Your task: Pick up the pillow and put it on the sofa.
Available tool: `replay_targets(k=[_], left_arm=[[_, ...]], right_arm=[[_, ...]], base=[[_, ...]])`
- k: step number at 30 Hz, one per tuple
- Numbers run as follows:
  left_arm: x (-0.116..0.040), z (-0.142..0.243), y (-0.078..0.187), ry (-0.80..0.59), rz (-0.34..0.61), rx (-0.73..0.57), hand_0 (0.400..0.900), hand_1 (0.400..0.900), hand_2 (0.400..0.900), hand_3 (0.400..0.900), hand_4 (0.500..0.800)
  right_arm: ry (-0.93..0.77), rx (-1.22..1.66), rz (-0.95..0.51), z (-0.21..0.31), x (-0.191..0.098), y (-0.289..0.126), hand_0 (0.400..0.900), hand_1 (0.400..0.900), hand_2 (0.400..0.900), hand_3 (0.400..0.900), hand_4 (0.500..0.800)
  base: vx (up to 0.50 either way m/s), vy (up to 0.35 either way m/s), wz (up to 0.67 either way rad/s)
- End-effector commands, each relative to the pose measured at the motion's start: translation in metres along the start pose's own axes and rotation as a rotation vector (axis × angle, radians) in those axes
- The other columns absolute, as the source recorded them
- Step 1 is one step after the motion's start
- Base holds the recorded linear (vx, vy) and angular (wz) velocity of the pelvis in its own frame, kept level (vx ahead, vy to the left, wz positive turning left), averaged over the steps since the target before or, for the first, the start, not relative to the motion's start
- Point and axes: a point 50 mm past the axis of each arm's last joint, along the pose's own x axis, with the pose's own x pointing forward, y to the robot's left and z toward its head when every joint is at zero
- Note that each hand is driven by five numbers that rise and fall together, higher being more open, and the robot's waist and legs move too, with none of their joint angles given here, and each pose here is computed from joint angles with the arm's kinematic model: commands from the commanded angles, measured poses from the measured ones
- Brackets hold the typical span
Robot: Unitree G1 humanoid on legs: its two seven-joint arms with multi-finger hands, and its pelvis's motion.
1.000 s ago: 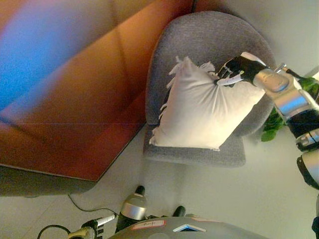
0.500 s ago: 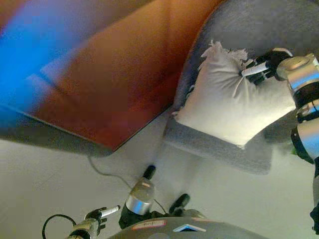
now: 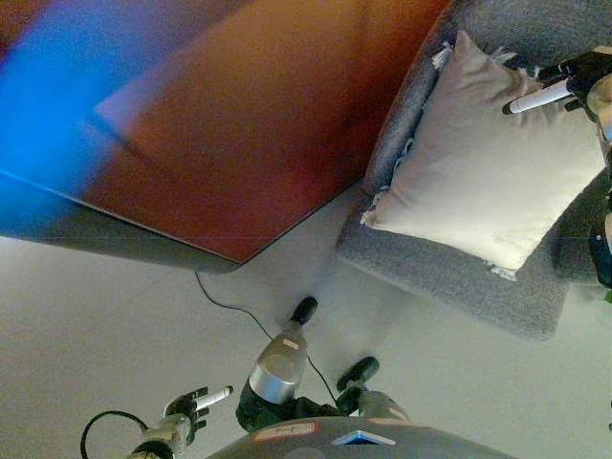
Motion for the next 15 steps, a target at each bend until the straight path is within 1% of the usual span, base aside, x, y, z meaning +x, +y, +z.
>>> replay_targets(k=[1,7,9,12,15], left_arm=[[-0.005,-0.04,0.016,0.125,0.049,0.092,0.9,0.9,0.9,0.9,0.8],[-0.006,-0.044,0.021,0.141,0.084,0.088,0.9,0.9,0.9,0.9,0.8],[-0.006,-0.042,0.026,0.142,0.095,0.09,0.9,0.9,0.9,0.9,0.8],[-0.006,-0.038,0.03,0.14,0.103,0.083,0.9,0.9,0.9,0.9,0.8],[-0.005,-0.033,0.029,0.136,0.106,0.085,0.9,0.9,0.9,0.9,0.8]], right_arm=[[-0.066,-0.117,-0.224,0.018,-0.018,-0.054,0.9,0.9,0.9,0.9,0.8],[-0.072,-0.107,-0.2,0.005,-0.015,-0.053,0.9,0.9,0.9,0.9,0.8],[-0.096,-0.087,-0.157,-0.003,-0.01,-0.044,0.9,0.9,0.9,0.9,0.8],[-0.123,-0.074,-0.081,-0.017,-0.001,-0.019,0.9,0.9,0.9,0.9,0.8],[-0.124,-0.109,0.023,-0.043,0.009,0.024,0.9,0.9,0.9,0.9,0.8]], base=[[0.026,-0.001,-0.11],[0.056,-0.007,-0.11],[0.06,-0.016,-0.11],[0.048,-0.03,-0.1],[0.045,-0.024,-0.13]])
